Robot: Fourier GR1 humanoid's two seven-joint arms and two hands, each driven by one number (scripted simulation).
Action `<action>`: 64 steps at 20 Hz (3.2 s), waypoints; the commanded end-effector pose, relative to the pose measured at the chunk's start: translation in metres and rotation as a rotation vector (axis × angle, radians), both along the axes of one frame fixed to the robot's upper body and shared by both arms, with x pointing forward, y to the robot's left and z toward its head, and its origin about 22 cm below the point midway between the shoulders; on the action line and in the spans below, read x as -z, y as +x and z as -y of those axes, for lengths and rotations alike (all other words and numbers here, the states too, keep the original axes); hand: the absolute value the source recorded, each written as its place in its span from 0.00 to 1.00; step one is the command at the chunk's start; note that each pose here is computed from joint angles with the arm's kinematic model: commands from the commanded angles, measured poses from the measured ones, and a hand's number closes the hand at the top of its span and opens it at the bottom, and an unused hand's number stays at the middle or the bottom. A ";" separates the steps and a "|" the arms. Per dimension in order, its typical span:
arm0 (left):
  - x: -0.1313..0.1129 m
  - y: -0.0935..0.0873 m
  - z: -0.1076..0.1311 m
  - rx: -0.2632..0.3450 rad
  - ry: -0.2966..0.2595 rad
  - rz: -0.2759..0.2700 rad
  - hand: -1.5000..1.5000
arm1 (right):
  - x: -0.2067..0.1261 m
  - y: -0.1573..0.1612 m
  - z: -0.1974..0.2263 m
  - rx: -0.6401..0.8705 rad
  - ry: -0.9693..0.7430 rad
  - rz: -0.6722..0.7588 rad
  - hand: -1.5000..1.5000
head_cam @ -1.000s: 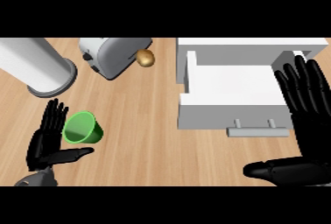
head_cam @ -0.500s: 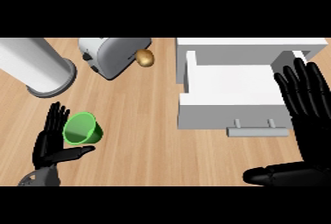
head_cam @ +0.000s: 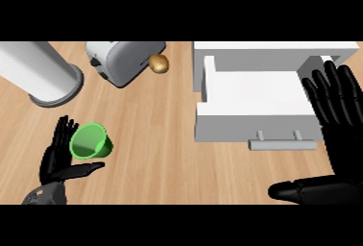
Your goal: Pick up the cup, place it into the drawer and close the drawer
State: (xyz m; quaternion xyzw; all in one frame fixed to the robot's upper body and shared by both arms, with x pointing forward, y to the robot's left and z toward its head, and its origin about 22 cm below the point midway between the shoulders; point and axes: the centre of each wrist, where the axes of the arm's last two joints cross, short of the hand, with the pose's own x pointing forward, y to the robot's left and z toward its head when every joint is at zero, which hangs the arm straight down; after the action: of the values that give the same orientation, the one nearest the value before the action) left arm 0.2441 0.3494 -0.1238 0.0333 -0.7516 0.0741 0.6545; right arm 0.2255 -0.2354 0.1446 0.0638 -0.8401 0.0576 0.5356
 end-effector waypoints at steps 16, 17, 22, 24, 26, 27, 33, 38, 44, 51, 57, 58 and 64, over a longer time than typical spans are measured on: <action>0.001 0.030 0.013 0.063 -0.118 0.018 0.00 | -0.015 0.001 0.006 -0.030 -0.004 -0.006 0.00; 0.023 0.008 0.022 0.056 -0.152 0.045 0.00 | -0.013 0.011 0.000 -0.021 0.009 0.004 0.00; 0.017 0.021 0.034 0.142 -0.236 0.051 0.00 | 0.002 -0.001 0.000 -0.017 0.018 0.010 0.00; 0.016 0.013 0.012 0.149 -0.260 0.045 0.00 | -0.005 -0.005 0.005 -0.030 -0.004 -0.010 0.00; 0.019 0.020 0.035 0.162 -0.276 0.082 1.00 | -0.001 -0.003 0.006 -0.023 -0.005 -0.001 0.00; 0.027 0.005 0.031 0.164 -0.300 0.070 1.00 | -0.007 -0.008 -0.002 -0.026 0.027 -0.014 0.00; 0.021 0.013 0.037 0.172 -0.243 0.171 1.00 | -0.019 -0.002 -0.002 -0.026 0.007 0.019 0.00; 0.023 0.019 0.058 0.105 -0.193 0.224 1.00 | 0.001 0.003 0.013 0.003 -0.005 -0.007 0.00; 0.010 0.026 0.051 0.025 -0.154 0.272 1.00 | 0.006 0.005 0.005 0.006 -0.003 0.009 0.00; -0.020 0.052 0.066 0.126 -0.218 0.378 1.00 | -0.002 0.001 0.009 0.002 -0.013 -0.007 0.00; -0.068 0.057 0.095 0.288 -0.163 0.372 1.00 | -0.006 -0.001 0.022 0.022 0.002 -0.036 0.00; -0.082 0.063 0.106 0.306 -0.167 0.394 1.00 | -0.003 -0.007 0.009 0.032 0.014 -0.047 0.00; -0.138 0.064 0.145 0.316 -0.209 0.406 1.00 | 0.004 -0.020 0.002 0.018 -0.005 -0.022 0.00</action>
State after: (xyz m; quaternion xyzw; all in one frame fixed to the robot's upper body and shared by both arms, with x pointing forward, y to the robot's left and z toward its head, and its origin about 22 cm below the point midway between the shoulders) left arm 0.3171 0.2271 -0.0137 -0.1495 -0.8537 0.0530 0.4961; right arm 0.2142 -0.2396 0.1435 0.0582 -0.8342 0.0519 0.5459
